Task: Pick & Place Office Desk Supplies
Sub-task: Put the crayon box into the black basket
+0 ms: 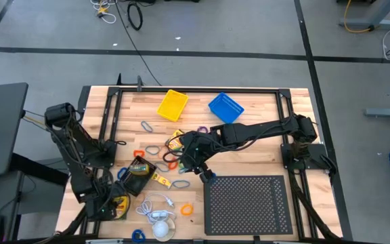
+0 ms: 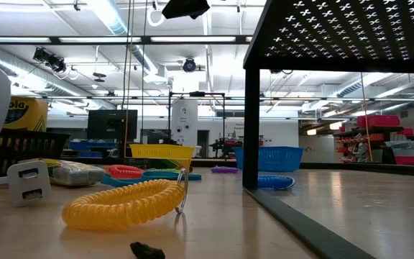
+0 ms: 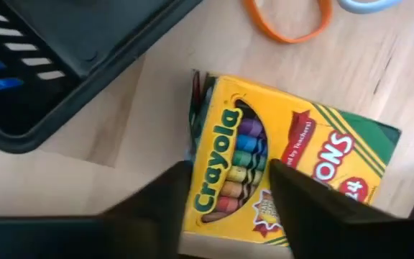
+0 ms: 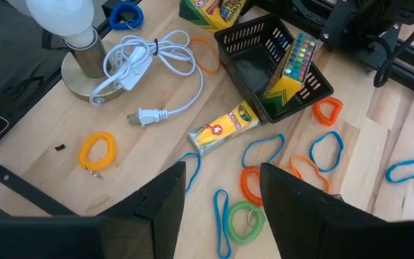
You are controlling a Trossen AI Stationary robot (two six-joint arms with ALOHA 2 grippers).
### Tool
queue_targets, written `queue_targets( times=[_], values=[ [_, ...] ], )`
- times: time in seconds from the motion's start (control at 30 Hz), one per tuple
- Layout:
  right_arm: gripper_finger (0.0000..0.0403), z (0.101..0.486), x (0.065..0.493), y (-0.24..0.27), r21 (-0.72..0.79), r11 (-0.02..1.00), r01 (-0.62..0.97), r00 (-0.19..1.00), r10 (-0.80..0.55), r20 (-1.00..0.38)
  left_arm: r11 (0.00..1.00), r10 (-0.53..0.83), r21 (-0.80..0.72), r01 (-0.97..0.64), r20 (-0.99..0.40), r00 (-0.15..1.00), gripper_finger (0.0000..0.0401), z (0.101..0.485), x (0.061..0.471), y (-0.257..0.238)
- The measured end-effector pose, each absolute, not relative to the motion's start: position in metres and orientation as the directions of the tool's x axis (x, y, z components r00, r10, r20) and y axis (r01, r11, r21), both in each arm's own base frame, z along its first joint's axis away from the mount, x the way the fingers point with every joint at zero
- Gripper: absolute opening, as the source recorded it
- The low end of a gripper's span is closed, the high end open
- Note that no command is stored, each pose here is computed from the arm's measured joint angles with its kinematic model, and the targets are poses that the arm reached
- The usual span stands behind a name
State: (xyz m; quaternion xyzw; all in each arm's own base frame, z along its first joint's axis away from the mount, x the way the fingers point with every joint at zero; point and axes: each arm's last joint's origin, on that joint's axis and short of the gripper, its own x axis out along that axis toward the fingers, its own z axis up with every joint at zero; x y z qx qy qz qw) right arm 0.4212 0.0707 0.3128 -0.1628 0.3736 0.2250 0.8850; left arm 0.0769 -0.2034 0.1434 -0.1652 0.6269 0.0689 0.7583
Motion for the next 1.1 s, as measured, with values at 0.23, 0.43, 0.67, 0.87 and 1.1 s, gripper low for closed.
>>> queue_targets(
  times=[0.23, 0.43, 0.67, 0.87, 1.1],
  values=[
    [0.0188, 0.313, 0.421, 0.071, -0.120, 0.846, -0.519, 0.620, 0.276, -0.734, 0.948, -0.084, -0.141, -0.284, -0.976, 0.201, 0.0009, 0.143, 0.076, -0.202],
    [0.0188, 0.313, 0.421, 0.071, -0.120, 0.846, -0.519, 0.620, 0.276, -0.735, 0.941, -0.106, -0.165, -0.295, -0.973, 0.206, 0.0003, 0.156, 0.079, -0.204],
    [0.0188, 0.313, 0.421, 0.071, -0.100, 0.839, -0.534, 0.611, 0.302, -0.732, 0.943, -0.047, -0.129, -0.306, -0.964, 0.262, 0.0002, 0.195, 0.086, -0.212],
    [0.0188, 0.315, 0.421, 0.076, 0.038, 0.797, -0.603, 0.567, 0.462, -0.682, 0.945, 0.007, -0.090, -0.313, -0.955, 0.297, 0.0001, 0.221, 0.088, -0.214],
    [0.0188, 0.303, 0.436, 0.087, 0.049, 0.802, -0.595, 0.632, 0.505, -0.588, 0.941, 0.056, -0.043, -0.334, -0.958, 0.280, 0.0001, 0.233, 0.087, -0.211]
  ],
)
